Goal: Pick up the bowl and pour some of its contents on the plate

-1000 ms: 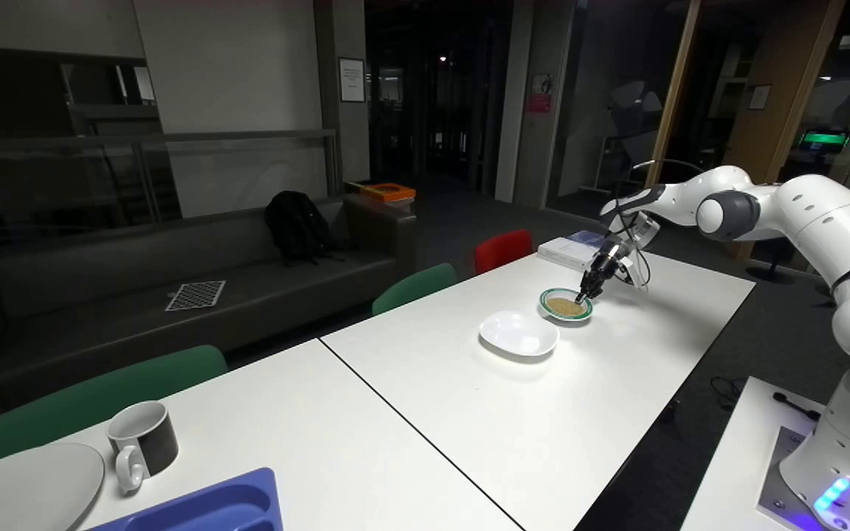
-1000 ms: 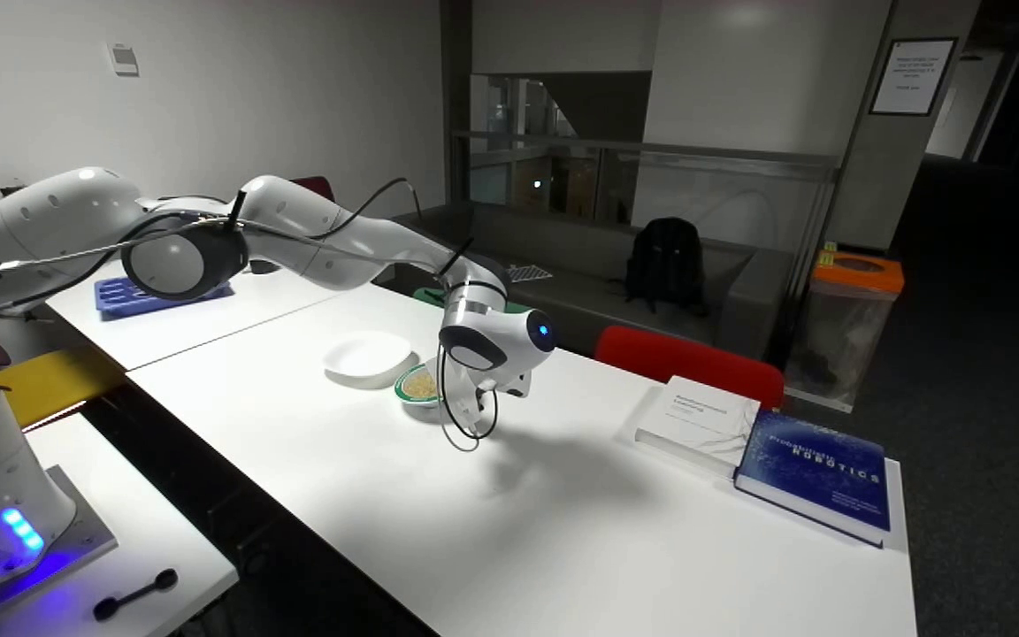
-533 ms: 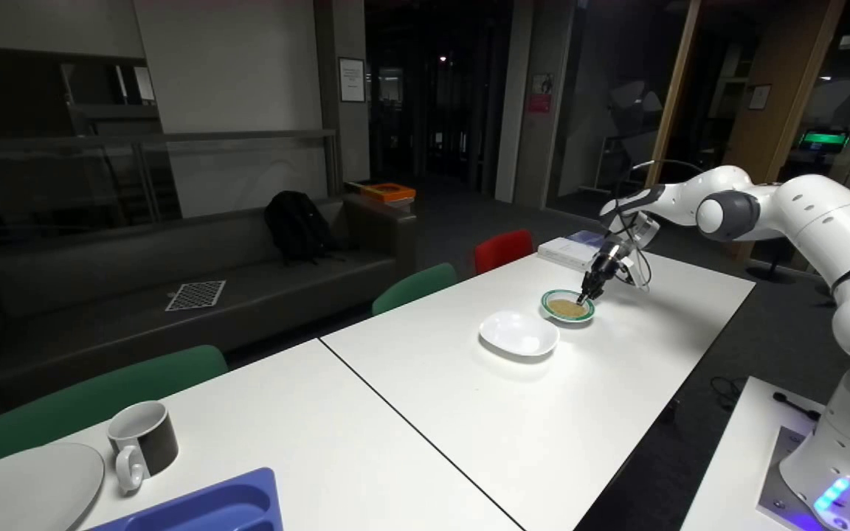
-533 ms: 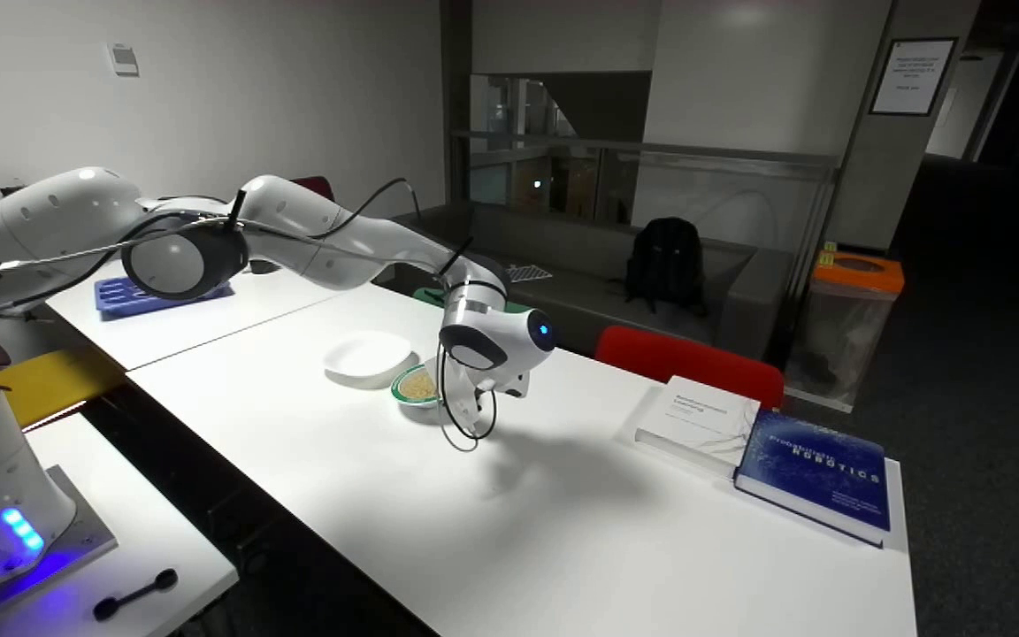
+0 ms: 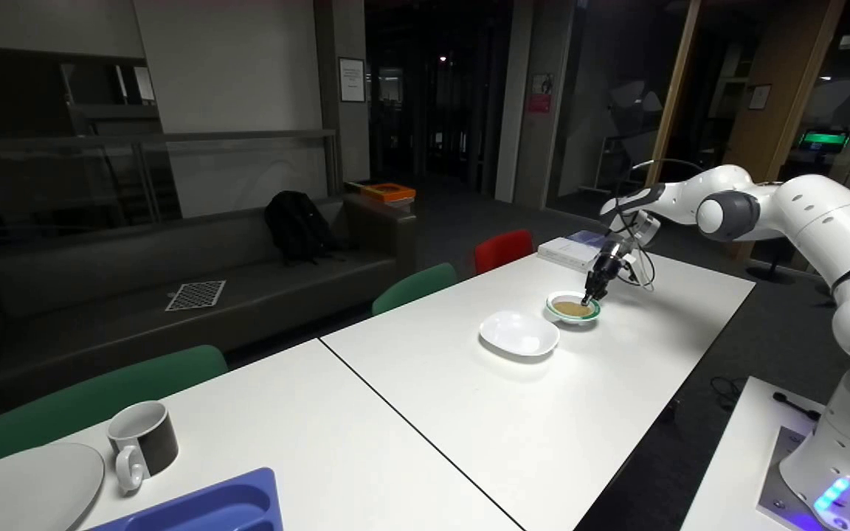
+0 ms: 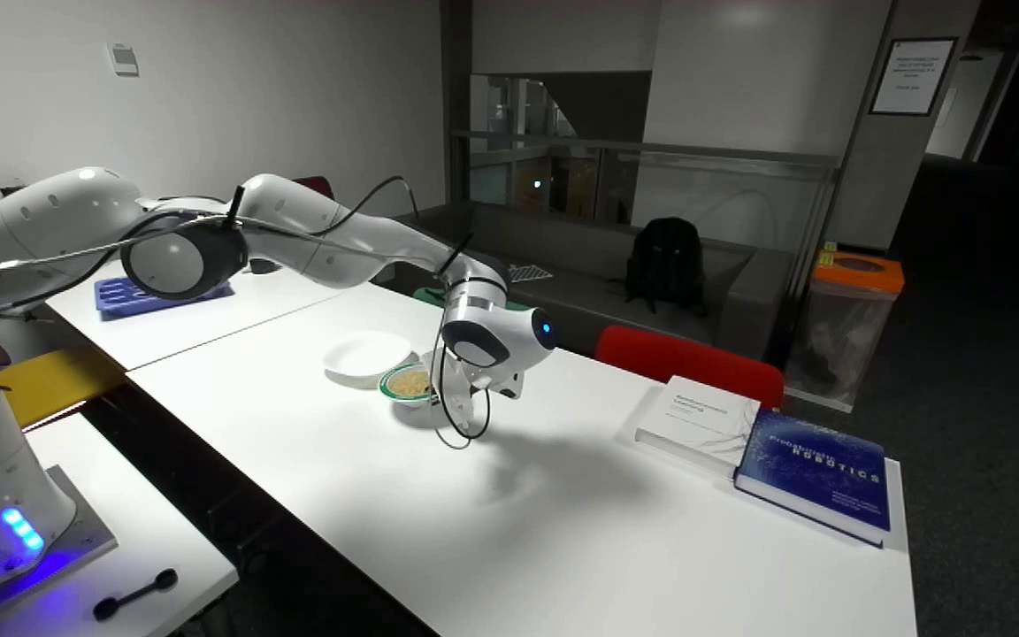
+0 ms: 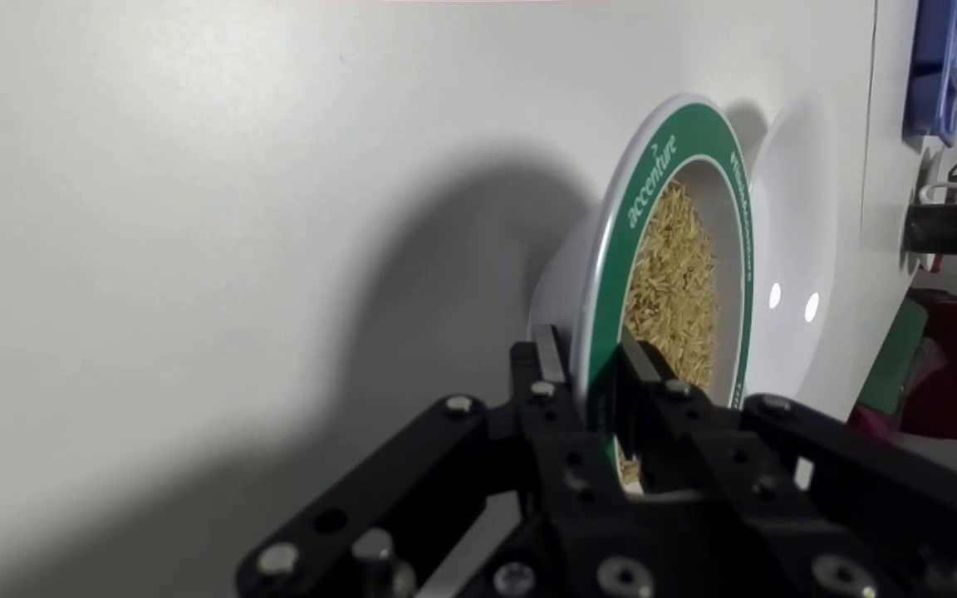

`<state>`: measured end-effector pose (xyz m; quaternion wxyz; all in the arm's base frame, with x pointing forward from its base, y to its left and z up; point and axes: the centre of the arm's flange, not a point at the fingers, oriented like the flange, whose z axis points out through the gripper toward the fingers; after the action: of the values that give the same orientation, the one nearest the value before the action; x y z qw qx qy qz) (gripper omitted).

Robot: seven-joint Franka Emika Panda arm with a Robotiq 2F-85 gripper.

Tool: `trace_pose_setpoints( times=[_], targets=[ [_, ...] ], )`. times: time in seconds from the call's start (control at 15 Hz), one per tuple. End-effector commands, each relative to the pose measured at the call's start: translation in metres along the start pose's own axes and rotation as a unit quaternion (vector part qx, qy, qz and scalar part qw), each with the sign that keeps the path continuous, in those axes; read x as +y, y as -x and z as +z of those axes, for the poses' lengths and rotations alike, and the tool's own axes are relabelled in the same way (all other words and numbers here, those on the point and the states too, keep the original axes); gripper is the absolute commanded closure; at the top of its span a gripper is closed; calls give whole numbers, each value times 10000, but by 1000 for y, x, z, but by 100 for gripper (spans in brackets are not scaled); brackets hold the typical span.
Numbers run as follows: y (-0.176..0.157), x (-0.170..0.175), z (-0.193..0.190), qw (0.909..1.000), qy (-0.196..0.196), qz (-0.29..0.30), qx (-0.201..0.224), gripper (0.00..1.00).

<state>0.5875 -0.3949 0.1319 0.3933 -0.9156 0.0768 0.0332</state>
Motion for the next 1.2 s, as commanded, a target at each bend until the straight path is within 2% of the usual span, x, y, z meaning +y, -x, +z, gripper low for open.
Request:
trace_pose_setpoints(
  times=[0.0,0.4,1.13],
  targets=[
    [-5,-12,-20,9994,-143,316,-90,96],
    [-3,-28,-31,9984,-102,551,65,96],
    [3,-89,-64,9985,171,370,367,96]
  ],
)
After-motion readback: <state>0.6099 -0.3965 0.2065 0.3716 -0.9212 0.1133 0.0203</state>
